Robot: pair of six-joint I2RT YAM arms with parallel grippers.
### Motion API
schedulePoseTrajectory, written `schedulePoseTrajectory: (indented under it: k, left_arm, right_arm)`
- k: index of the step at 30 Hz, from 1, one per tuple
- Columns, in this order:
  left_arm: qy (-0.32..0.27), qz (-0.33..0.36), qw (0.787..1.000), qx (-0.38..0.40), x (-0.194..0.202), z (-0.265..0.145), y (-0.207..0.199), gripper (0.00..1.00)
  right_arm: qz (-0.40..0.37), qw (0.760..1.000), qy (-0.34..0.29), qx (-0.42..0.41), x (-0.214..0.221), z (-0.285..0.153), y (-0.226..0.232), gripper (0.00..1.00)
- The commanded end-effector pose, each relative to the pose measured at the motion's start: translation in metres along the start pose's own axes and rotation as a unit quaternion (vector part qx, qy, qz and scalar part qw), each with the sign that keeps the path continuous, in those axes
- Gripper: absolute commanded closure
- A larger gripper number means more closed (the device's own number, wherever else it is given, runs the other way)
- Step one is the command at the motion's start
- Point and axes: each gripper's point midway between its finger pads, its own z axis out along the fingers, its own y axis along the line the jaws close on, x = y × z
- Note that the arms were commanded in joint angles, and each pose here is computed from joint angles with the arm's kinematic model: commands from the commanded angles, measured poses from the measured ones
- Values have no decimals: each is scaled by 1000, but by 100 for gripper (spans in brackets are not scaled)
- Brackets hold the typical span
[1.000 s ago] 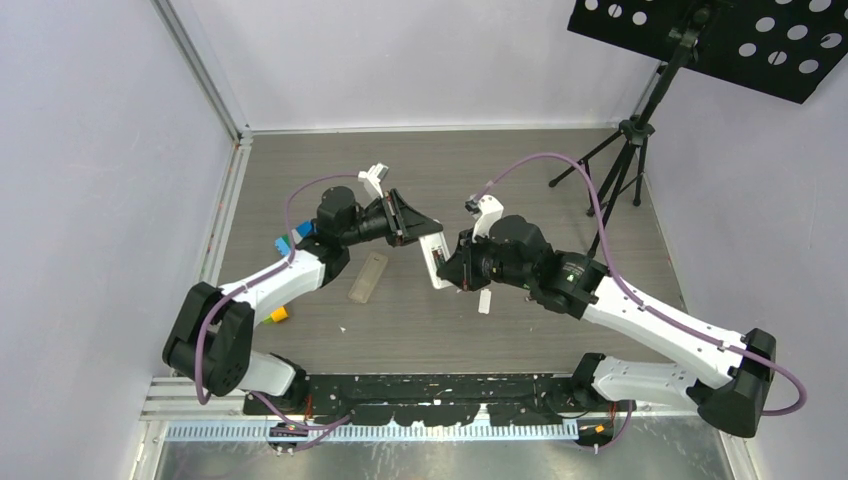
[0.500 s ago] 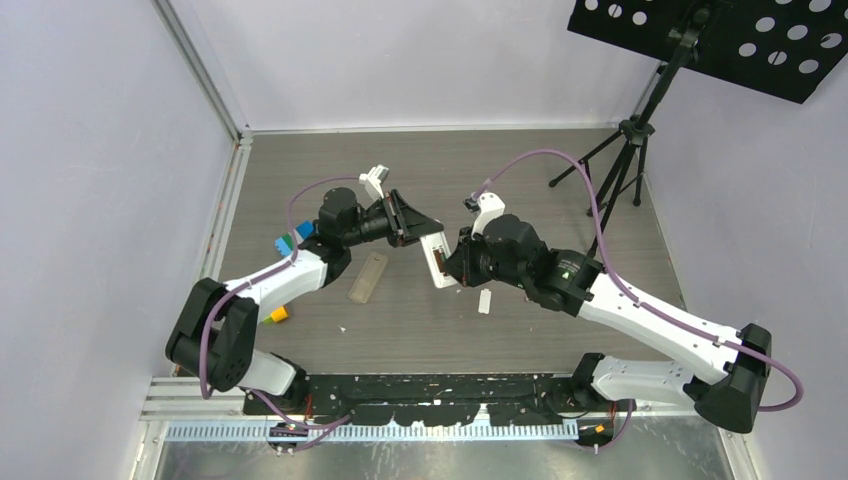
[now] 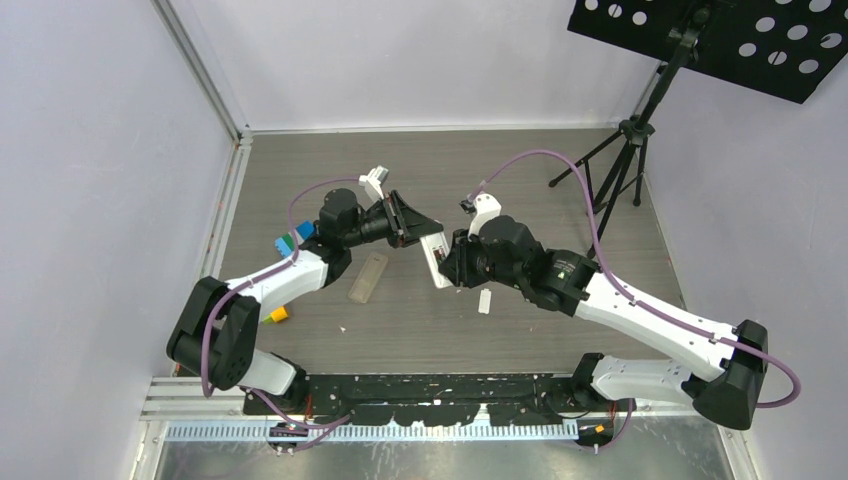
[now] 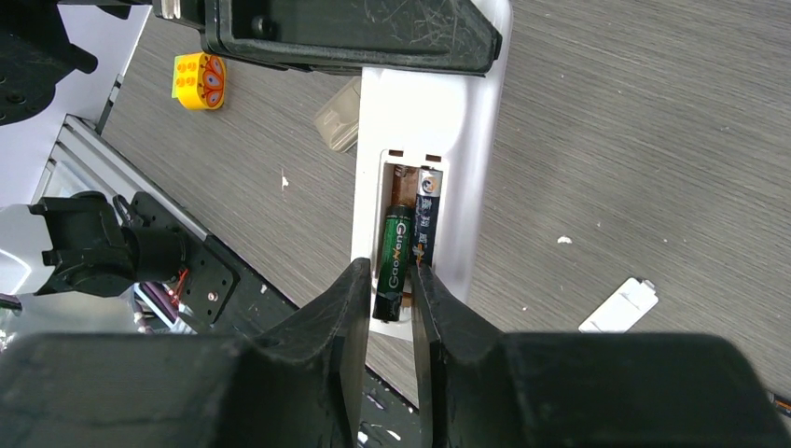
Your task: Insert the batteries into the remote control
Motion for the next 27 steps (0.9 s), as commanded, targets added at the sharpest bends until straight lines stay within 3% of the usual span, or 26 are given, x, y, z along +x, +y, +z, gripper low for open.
schedulePoseTrajectory:
  k: [1, 11, 18, 27]
  left_arm:
    - [-5, 18, 999, 35, -3, -2, -21, 100]
    - [-12, -6, 999, 41, -5, -3, -26, 100]
    - [-75, -38, 994, 66, -20, -16, -49, 100]
    - [-147, -114, 978, 93, -40, -35, -74, 100]
  right_arm:
    - [4, 999, -45, -11, -27, -7, 11, 72]
    - [38, 996, -84, -1, -42, -13, 9, 70]
    - [83, 984, -148, -48, -69, -31, 25, 69]
    - [154, 958, -231, -78, -102, -66, 29, 52]
